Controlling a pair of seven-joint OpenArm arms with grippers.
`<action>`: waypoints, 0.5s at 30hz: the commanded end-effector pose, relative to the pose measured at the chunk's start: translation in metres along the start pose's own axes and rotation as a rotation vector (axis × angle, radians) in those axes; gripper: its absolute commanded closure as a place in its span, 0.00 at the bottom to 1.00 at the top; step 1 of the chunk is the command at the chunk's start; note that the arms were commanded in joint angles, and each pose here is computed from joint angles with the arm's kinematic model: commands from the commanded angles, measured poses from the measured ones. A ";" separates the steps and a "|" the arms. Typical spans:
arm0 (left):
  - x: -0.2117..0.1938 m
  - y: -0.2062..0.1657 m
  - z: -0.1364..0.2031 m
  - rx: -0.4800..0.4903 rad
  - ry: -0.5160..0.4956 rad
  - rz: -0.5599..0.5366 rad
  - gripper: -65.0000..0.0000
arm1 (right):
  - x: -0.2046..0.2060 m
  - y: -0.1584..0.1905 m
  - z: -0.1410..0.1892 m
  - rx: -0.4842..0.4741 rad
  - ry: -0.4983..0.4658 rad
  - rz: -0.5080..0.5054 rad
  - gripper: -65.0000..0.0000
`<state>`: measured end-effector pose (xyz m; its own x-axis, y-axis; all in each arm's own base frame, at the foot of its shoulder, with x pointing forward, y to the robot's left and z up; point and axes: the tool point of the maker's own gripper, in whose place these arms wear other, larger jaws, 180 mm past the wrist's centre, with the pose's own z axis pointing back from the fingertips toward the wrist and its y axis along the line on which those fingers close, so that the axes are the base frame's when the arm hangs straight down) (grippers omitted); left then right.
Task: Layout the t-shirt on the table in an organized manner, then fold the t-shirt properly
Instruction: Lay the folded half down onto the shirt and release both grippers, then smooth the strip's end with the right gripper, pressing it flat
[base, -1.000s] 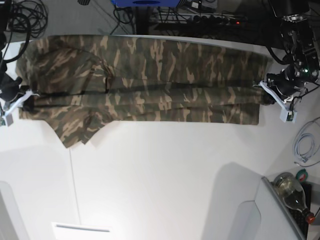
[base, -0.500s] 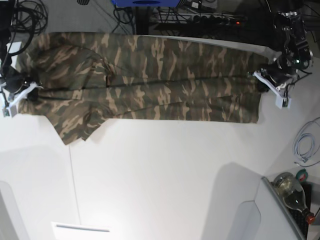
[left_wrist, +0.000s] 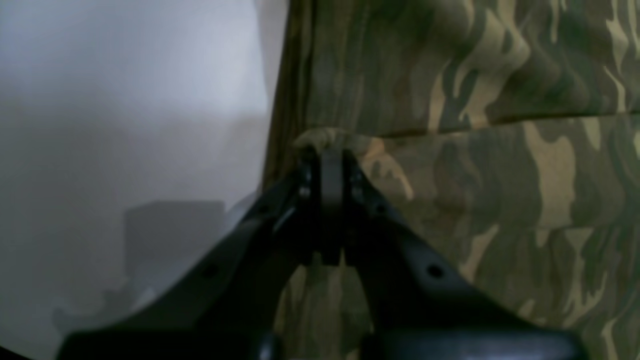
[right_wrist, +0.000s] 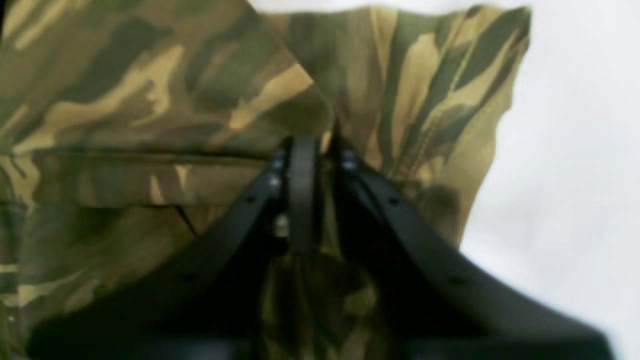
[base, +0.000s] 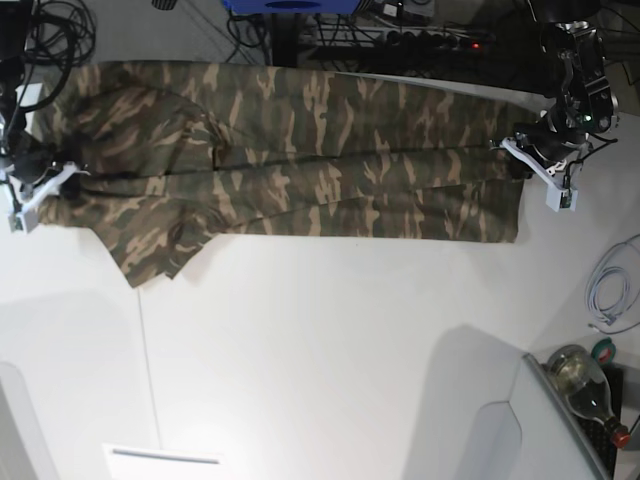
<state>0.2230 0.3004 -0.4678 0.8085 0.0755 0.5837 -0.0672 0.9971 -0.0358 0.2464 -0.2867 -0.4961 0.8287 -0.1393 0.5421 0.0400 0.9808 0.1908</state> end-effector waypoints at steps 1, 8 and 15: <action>0.016 0.009 0.005 0.017 -0.043 -0.011 1.00 | 0.015 -0.007 0.005 -0.014 -0.036 0.007 0.73; 0.022 0.026 0.014 0.059 -0.073 0.014 0.35 | 0.038 -0.002 0.031 -0.026 -0.163 -0.009 0.37; 0.074 0.064 0.081 0.213 -0.294 0.027 0.25 | 0.066 0.003 0.071 -0.063 -0.325 -0.013 0.38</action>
<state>0.2288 0.3739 -0.3630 0.6166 0.0684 0.7843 -0.2445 0.9636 0.1082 0.2533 -0.2988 -0.4136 0.6387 -0.1897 0.7457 0.1038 0.9815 0.1609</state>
